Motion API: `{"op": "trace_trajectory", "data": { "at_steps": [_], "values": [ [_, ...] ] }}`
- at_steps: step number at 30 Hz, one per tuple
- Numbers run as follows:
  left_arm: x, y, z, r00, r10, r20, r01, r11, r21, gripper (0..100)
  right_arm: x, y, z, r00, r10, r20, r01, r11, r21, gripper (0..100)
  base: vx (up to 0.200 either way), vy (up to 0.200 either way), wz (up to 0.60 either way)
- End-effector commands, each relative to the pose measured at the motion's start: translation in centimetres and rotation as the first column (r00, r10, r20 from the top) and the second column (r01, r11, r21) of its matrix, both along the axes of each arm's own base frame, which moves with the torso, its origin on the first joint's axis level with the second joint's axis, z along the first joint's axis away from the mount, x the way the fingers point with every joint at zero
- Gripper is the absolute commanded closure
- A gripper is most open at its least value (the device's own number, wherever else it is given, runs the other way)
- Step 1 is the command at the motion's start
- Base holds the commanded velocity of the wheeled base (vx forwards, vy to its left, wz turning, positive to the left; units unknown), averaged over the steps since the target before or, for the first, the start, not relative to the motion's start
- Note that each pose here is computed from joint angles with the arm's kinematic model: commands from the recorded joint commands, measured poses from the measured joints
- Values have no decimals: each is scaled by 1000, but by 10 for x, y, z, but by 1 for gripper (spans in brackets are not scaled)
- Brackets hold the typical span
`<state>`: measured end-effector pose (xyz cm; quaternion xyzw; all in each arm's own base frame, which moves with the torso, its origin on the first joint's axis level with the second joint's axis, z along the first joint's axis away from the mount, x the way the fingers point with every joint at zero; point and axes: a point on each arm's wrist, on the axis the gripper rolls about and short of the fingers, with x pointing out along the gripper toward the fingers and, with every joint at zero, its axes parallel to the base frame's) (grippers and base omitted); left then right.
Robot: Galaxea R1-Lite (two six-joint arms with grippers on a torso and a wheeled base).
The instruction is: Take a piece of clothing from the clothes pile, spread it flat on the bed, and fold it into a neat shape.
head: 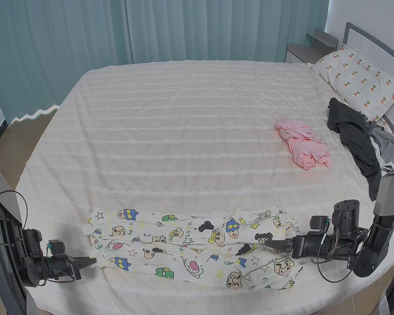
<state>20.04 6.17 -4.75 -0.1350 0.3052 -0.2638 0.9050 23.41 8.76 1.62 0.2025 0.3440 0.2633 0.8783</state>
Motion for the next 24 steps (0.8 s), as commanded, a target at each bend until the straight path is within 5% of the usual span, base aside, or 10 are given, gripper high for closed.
{"op": "trace_trajectory", "data": {
  "at_steps": [1, 24],
  "values": [
    [-3, 6, 4, 999, 15, 31, -16, 1000, 27, 100, 0, 0, -1, 1000, 1, -2, -1, 1000, -1, 0, 0, 0, 0],
    [-14, 18, -11, 1000, 16, 10, -16, 997, 79, 100, 0, 0, -1, 1000, 2, -4, -2, 1000, -3, 0, 0, 0, 0]
  ]
}}
